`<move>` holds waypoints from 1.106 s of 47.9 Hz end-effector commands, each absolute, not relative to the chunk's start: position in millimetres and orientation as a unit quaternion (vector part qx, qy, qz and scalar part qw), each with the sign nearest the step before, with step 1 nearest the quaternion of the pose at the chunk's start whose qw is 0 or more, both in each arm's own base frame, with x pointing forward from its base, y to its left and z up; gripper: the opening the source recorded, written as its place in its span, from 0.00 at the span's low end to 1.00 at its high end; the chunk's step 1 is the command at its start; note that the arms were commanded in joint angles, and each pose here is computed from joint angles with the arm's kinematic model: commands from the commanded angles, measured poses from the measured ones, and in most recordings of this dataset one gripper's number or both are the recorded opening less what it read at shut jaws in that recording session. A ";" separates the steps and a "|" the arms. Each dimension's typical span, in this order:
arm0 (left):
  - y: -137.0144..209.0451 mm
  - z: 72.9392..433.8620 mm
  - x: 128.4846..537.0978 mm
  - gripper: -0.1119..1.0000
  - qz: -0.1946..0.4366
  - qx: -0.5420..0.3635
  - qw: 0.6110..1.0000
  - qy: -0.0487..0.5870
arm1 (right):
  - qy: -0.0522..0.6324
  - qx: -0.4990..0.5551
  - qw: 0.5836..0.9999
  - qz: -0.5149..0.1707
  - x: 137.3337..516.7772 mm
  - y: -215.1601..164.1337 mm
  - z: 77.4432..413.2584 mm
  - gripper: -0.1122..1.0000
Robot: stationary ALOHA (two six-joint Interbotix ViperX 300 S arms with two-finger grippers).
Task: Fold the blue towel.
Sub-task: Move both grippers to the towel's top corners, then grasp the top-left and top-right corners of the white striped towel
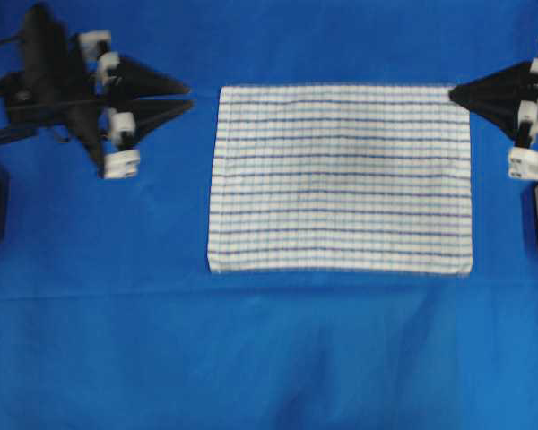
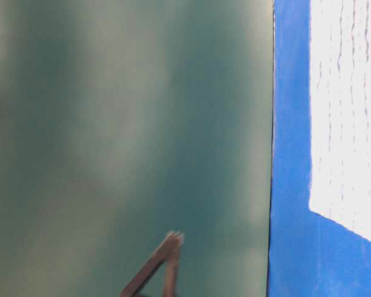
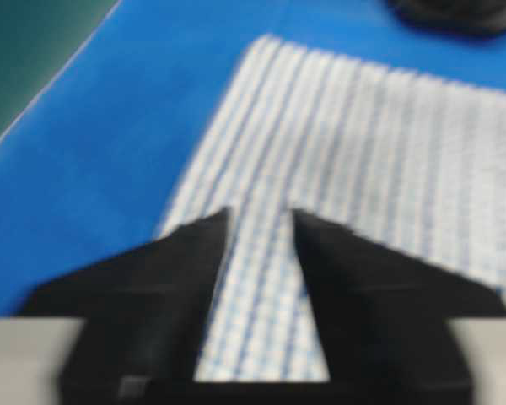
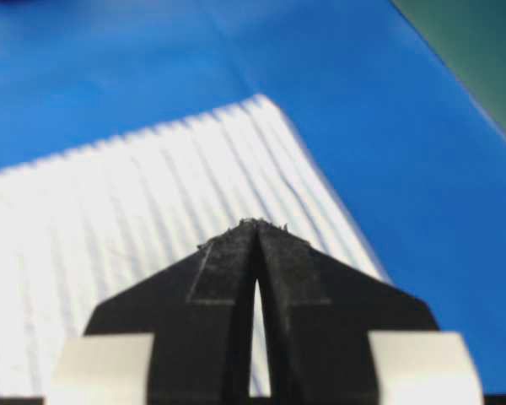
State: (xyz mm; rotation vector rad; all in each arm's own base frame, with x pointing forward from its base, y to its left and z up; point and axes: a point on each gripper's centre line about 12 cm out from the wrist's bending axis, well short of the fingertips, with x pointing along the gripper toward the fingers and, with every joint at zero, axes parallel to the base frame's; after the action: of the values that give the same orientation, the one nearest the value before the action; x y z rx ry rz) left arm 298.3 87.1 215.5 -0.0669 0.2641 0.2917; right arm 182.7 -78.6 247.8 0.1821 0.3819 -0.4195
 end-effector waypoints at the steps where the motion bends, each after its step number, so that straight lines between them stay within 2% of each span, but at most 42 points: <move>1: 101.7 213.5 309.1 0.49 0.162 -0.036 0.977 0.137 | 0.220 0.104 0.941 -0.237 178.9 -90.9 239.9 0.17; 3: 107.4 206.2 312.1 0.62 0.168 -0.040 0.973 0.151 | 0.243 0.116 0.928 -0.257 174.6 -98.3 230.6 0.27; 7: 121.3 193.8 318.9 0.83 0.183 -0.046 0.966 0.178 | 0.276 0.132 0.908 -0.288 167.5 -110.8 212.9 0.48; 9: 127.0 189.0 322.2 0.89 0.188 -0.050 0.962 0.189 | 0.289 0.141 0.897 -0.303 164.3 -117.7 205.0 0.58; 12: 134.6 180.9 326.9 0.94 0.195 -0.053 0.958 0.205 | 0.309 0.152 0.881 -0.324 159.6 -126.9 193.0 0.64; 24: 162.5 140.6 340.3 0.92 0.217 -0.064 0.940 0.254 | 0.368 0.170 0.841 -0.358 156.0 -154.2 153.8 0.63; 40: 187.3 91.4 349.9 0.92 0.236 -0.081 0.920 0.302 | 0.391 0.179 0.823 -0.371 159.8 -178.4 113.1 0.63; 53: 194.7 72.8 356.0 0.90 0.237 -0.085 0.913 0.321 | 0.405 0.181 0.817 -0.369 160.2 -185.0 92.6 0.62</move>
State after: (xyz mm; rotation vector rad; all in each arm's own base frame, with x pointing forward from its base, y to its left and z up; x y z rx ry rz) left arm 353.6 190.6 68.2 -0.1729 0.6708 0.4814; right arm 156.6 -180.0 89.2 0.4006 0.8860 -0.7855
